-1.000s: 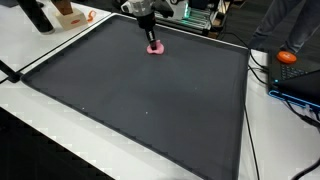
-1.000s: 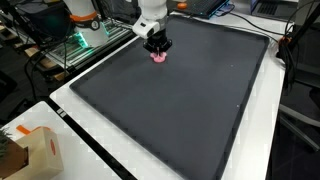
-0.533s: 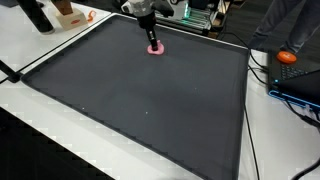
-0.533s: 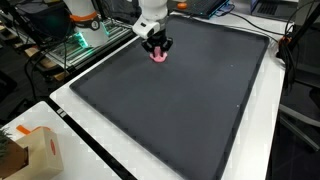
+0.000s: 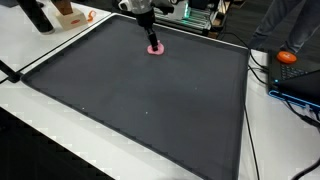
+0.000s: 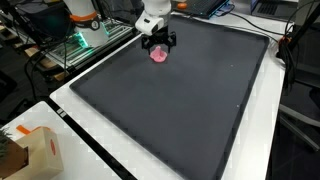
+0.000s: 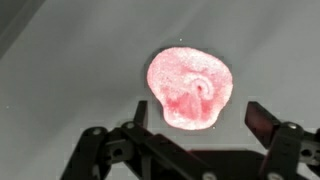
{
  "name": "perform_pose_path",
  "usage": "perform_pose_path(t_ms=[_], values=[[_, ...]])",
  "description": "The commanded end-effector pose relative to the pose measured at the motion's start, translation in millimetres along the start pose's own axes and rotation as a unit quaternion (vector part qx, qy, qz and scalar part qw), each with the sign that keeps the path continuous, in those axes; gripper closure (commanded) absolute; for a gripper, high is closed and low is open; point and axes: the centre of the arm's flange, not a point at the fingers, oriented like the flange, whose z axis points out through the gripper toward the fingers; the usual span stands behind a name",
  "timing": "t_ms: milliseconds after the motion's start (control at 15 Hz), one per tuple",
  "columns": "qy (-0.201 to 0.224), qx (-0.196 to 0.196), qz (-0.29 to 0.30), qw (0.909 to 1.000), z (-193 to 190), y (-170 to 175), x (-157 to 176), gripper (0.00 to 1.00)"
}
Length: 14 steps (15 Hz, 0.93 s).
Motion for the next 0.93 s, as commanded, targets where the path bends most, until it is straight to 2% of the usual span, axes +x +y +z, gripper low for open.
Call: perform_pose_path(t_ms=[0,200,400,600,867], values=[[-0.022,-0.041,-0.078,0.9959,-18.9,-8.3,9.0,0.0],[-0.051,-0.063,-0.152,0.985,-28.9,-21.4,11.0,0.0],[-0.088,-0.077,-0.218,0.9689,-35.9,-35.8,10.1,0.0],[-0.119,-0.087,-0.285,0.9471,-36.4,-49.7,7.8,0.0],[-0.135,-0.117,-0.373,0.9106,-22.7,-72.0,-0.4,0.0]])
